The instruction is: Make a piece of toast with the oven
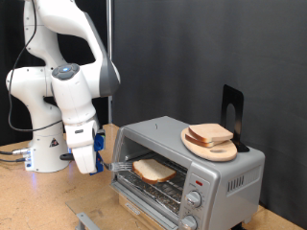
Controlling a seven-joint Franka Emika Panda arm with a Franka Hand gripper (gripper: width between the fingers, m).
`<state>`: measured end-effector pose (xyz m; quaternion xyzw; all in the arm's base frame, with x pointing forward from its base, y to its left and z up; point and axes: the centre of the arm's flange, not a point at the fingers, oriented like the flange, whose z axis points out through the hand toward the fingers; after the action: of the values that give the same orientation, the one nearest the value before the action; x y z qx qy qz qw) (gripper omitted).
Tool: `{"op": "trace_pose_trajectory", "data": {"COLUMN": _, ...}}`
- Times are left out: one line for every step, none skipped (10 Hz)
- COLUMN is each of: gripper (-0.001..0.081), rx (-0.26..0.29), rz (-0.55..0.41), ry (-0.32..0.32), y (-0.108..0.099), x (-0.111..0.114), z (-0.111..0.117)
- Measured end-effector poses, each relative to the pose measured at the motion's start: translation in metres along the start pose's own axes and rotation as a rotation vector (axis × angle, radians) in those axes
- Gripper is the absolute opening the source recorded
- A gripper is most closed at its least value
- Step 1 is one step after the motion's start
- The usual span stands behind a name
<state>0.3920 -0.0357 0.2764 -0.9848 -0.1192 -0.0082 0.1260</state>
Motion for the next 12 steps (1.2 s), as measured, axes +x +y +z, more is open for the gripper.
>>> {"op": "trace_pose_trajectory", "data": {"gripper": 0.0391, "rx": -0.004, "rz": 0.004, "ry": 0.006, "y": -0.003, "x": 0.005, "z": -0.002}}
{"op": "trace_pose_trajectory", "data": {"gripper": 0.0391, "rx": -0.007, "rz": 0.009, "ry": 0.01, "y": -0.007, "x": 0.01, "z": -0.004}}
{"op": "trace_pose_trajectory", "data": {"gripper": 0.0391, "rx": -0.011, "rz": 0.015, "ry": 0.012, "y": -0.013, "x": 0.015, "z": -0.005}}
{"op": "trace_pose_trajectory", "data": {"gripper": 0.0391, "rx": -0.015, "rz": 0.018, "ry": 0.012, "y": -0.02, "x": 0.02, "z": -0.003}}
{"op": "trace_pose_trajectory", "data": {"gripper": 0.0391, "rx": -0.018, "rz": 0.02, "ry": 0.012, "y": -0.027, "x": 0.025, "z": -0.001}}
{"op": "trace_pose_trajectory", "data": {"gripper": 0.0391, "rx": -0.019, "rz": 0.017, "ry": 0.01, "y": -0.035, "x": 0.029, "z": 0.0}}
{"op": "trace_pose_trajectory", "data": {"gripper": 0.0391, "rx": -0.017, "rz": 0.009, "ry": 0.01, "y": -0.04, "x": 0.031, "z": 0.001}}
{"op": "trace_pose_trajectory", "data": {"gripper": 0.0391, "rx": -0.015, "rz": 0.007, "ry": 0.009, "y": -0.041, "x": 0.031, "z": 0.001}}
{"op": "trace_pose_trajectory", "data": {"gripper": 0.0391, "rx": -0.007, "rz": 0.003, "ry": -0.002, "y": -0.04, "x": 0.029, "z": 0.001}}
{"op": "trace_pose_trajectory", "data": {"gripper": 0.0391, "rx": 0.007, "rz": -0.003, "ry": -0.022, "y": -0.037, "x": 0.024, "z": 0.003}}
{"op": "trace_pose_trajectory", "data": {"gripper": 0.0391, "rx": 0.021, "rz": -0.01, "ry": -0.042, "y": -0.032, "x": 0.017, "z": 0.003}}
{"op": "trace_pose_trajectory", "data": {"gripper": 0.0391, "rx": 0.032, "rz": -0.015, "ry": -0.055, "y": -0.024, "x": 0.007, "z": 0.003}}
